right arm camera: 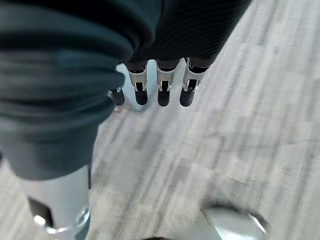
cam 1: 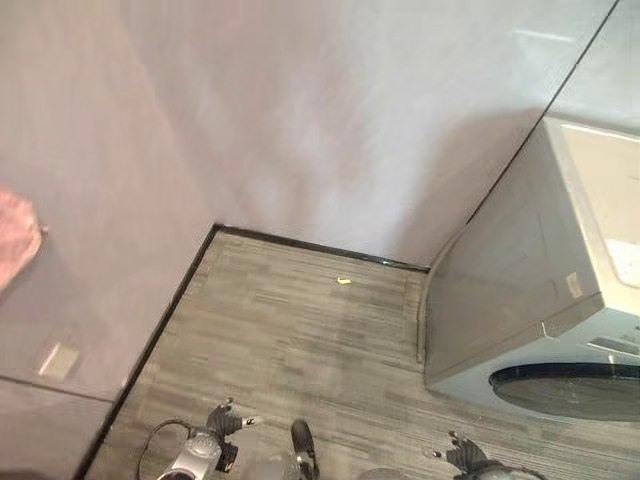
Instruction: Put brush and paste in cup on sink, flatten towel.
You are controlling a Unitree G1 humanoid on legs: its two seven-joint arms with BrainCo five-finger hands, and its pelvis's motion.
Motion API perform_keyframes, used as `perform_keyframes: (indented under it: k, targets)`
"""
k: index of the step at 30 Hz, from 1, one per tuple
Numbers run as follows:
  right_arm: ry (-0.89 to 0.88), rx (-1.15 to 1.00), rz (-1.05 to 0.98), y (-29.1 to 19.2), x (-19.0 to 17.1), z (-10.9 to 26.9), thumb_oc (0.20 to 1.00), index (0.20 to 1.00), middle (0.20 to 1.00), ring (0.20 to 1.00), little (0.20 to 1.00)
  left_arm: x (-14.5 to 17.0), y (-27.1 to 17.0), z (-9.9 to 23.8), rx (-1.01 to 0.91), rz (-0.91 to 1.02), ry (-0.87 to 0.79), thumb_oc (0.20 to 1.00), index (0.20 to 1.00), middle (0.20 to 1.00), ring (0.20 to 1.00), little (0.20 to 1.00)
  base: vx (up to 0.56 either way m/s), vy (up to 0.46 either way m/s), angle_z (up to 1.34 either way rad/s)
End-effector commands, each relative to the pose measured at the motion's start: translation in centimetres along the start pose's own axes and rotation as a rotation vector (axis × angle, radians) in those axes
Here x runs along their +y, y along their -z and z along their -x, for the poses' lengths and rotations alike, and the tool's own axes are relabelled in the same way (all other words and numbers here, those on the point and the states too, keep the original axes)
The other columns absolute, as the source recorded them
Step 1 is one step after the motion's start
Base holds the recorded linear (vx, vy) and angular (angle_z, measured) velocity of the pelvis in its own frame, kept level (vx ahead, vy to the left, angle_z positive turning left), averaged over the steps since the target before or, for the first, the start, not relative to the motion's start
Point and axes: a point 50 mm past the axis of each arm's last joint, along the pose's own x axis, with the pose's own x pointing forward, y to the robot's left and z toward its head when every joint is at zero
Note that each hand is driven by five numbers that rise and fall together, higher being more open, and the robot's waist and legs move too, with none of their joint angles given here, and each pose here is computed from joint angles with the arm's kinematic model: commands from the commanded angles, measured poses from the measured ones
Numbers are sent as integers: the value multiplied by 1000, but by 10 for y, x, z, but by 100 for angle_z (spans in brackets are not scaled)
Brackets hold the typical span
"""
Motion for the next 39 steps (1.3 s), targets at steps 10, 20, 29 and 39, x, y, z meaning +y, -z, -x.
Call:
perform_keyframes:
  k: [10, 20, 29, 39]
  targets:
    - [-53, -118, 45, -27, 9, -1, 1000, 1000, 1000, 1000, 1000, 21, 6, 0, 16, -20, -61, 1000, 1000, 1000, 1000, 1000, 114, 66, 43]
    - [-56, -119, 51, -24, 6, 0, 1000, 1000, 1000, 1000, 1000, 17, 13, -1, 54, -78, -65, 1000, 1000, 1000, 1000, 1000, 126, -79, 93]
    - [-48, -157, 164, -38, -5, -1, 1000, 1000, 1000, 1000, 1000, 29, 30, 4, 99, 21, -113, 1000, 1000, 1000, 1000, 1000, 76, -117, 25]
    - [-11, -114, 209, -25, -15, 1, 1000, 1000, 1000, 1000, 1000, 33, 9, -1, 36, 77, -127, 1000, 1000, 1000, 1000, 1000, 41, -14, 74]
